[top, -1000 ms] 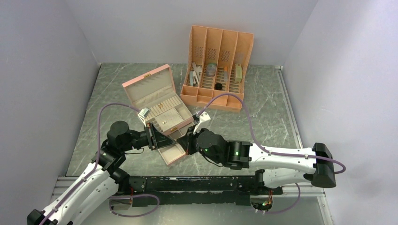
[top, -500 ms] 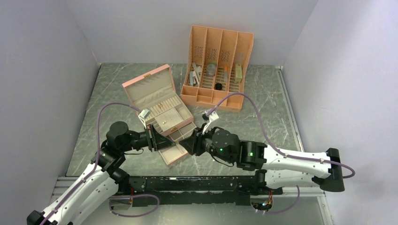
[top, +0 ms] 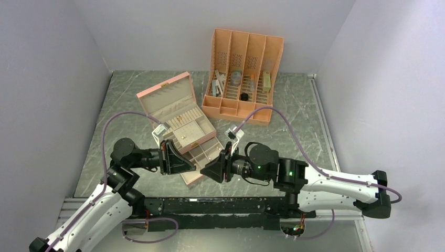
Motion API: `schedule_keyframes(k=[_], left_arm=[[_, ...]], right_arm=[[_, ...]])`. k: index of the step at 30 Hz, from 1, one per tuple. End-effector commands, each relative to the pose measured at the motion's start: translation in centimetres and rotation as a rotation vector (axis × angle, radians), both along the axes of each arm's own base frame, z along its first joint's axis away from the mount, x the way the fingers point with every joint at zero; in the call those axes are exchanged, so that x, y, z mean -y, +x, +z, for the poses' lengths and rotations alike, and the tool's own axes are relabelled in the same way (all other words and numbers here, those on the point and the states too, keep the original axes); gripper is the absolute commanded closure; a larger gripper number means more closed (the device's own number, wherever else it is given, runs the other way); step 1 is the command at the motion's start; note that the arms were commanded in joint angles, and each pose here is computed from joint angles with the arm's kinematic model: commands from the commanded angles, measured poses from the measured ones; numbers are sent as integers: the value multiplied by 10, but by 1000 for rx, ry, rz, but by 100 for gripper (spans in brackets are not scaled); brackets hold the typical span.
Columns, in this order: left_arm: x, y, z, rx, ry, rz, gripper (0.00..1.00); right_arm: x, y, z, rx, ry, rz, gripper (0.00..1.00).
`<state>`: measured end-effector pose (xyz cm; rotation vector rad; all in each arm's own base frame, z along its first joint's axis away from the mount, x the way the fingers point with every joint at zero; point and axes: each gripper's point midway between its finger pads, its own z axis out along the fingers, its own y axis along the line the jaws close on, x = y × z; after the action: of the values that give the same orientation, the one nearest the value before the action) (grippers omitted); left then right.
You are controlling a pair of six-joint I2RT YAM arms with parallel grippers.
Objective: Organize the mixed jewelry
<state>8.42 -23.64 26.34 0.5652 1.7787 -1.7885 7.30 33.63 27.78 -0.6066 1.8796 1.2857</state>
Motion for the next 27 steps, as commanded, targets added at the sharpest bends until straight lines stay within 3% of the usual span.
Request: schedule_keyframes(k=[1, 14, 27], left_arm=[[-5, -21, 33, 127, -83, -105, 95], [-7, -31, 41, 151, -122, -155, 95], [-9, -36, 42, 158, -131, -165, 95]], right_arm=[[-5, -11, 13, -8, 71, 74, 59], [-22, -20, 31, -7, 138, 154, 58], [-24, -24, 41, -7, 198, 176, 66]])
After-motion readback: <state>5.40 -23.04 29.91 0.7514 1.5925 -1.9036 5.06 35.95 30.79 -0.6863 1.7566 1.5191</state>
